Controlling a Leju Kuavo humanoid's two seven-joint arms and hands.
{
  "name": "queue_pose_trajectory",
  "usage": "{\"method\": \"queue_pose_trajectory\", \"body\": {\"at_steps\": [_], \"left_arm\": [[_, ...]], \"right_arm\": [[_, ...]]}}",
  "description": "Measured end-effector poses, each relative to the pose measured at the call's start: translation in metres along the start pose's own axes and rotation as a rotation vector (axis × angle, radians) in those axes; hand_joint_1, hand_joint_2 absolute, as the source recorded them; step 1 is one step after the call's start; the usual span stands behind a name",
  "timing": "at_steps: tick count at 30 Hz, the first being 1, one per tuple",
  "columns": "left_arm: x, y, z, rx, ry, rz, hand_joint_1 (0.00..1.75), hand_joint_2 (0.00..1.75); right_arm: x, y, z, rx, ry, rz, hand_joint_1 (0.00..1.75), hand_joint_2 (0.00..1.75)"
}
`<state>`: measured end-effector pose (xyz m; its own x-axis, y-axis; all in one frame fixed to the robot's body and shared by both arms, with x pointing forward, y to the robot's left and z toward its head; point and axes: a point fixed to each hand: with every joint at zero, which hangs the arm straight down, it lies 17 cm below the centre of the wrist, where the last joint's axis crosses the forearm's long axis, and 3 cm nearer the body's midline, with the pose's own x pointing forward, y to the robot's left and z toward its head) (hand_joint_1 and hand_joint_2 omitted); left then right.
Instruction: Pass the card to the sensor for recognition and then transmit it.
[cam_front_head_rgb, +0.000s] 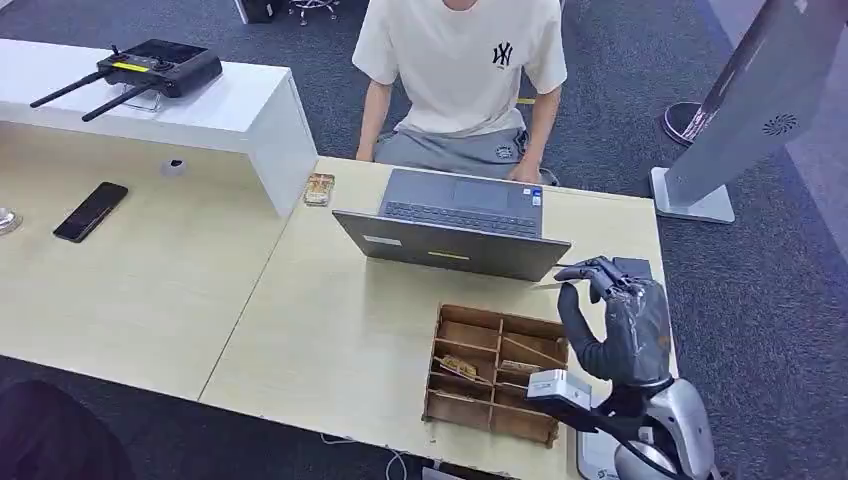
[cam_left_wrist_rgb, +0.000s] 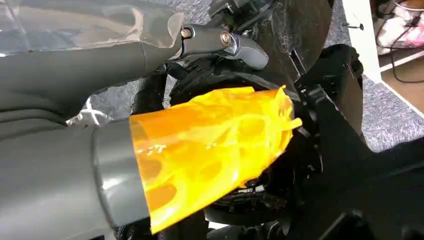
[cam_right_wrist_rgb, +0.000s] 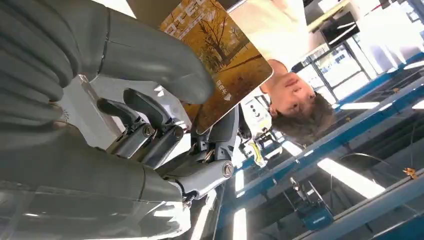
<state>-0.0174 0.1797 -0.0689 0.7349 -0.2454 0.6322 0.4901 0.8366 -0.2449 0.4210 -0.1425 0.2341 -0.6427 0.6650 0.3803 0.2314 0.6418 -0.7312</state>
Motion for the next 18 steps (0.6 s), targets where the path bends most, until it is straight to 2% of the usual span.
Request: {"method": "queue_pose_trajectory", "body": {"at_steps": [3,18], "left_arm": [[0.0014,-0.0042,0.0023,-0.022,-0.022,-0.045,0.00,0.00],[-0.0004,-0.0022,0.0023,-0.012,-0.009,-0.030,0.00,0.00]], "right_arm": [[-0.0002,-0.0021,0.0000,-0.006,0.001,0.002,1.75,1.75],[-0.0037,-0.0076,0.0052,-0.002,0.016,0.014,1.75,1.75]]}}
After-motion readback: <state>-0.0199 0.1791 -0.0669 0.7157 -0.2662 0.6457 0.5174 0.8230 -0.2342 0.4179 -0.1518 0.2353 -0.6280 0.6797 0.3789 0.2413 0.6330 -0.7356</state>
